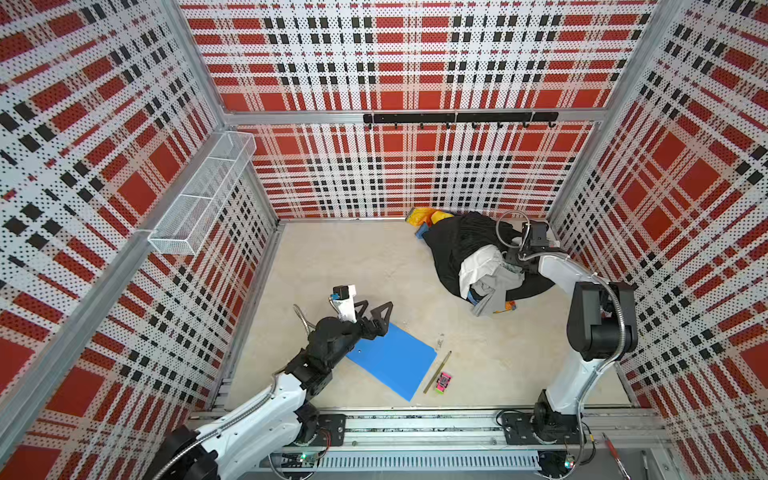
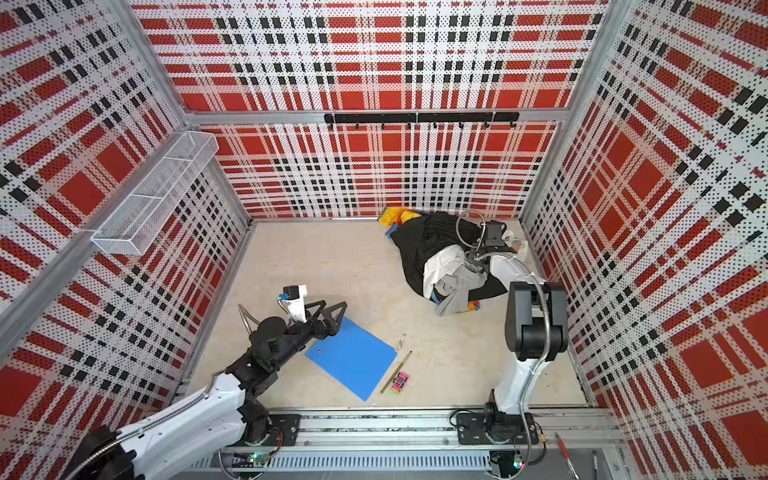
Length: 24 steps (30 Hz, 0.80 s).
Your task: Pick out a specific cloth from the pile
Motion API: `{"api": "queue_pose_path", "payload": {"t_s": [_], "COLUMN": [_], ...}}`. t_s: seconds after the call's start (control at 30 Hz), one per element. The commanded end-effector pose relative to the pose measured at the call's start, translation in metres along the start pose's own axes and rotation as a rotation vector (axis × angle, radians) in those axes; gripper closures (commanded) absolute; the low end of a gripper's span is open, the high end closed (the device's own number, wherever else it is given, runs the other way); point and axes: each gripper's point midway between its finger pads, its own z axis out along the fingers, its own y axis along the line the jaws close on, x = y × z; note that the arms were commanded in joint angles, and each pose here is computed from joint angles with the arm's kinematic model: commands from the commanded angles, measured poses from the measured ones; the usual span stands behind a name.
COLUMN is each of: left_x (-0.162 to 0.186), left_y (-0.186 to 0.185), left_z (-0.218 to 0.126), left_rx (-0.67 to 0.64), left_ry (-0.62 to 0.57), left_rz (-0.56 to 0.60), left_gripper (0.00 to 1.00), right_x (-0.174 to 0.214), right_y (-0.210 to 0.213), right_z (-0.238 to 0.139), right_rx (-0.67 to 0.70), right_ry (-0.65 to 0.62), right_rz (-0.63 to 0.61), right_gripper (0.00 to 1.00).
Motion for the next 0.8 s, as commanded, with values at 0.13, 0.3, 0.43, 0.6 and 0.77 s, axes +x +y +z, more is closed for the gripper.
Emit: {"api": "queue_pose_path", "payload": {"t_s": [0.13,0.3,0.43,0.6,0.77], "left_x": [-0.015,-0.015,-0.018,-0.016,-0.015], "left_y": [-0.012,-0.017,-0.019,-0.018,-0.016], "left_z": [0.001,0.007,0.007,0.005,0.0], "left_rx": [0.042,0.053,0.058,0.061,0.059], "left_ry": [-0.036,-0.023,-0.036,-0.034,-0.041], "left_rz": [0.021,0.024,0.03,0.022,0.015], "left_gripper": [0.01,0.0,0.0,0.01,0.01], "right_x": [-0.04,-0.073,-0.073,-0.055,-0.027], "right_y": [-0.017,0.013,0.059,0.13,0.2], "right_z": [-0.07,-0.144,-0.18,-0.189,-0.16], "right_rx": [0.059,-0.079,-0.19,-0.325,-0.395], "right_ry": [-0.172,-0.316,-0.369,-0.355,-0.241], "right_rz": [-0.006,-0.051,-0.123,-0.217,-0.331], "right_gripper": [0.55,0.22,0.19,0.25,0.38]}}
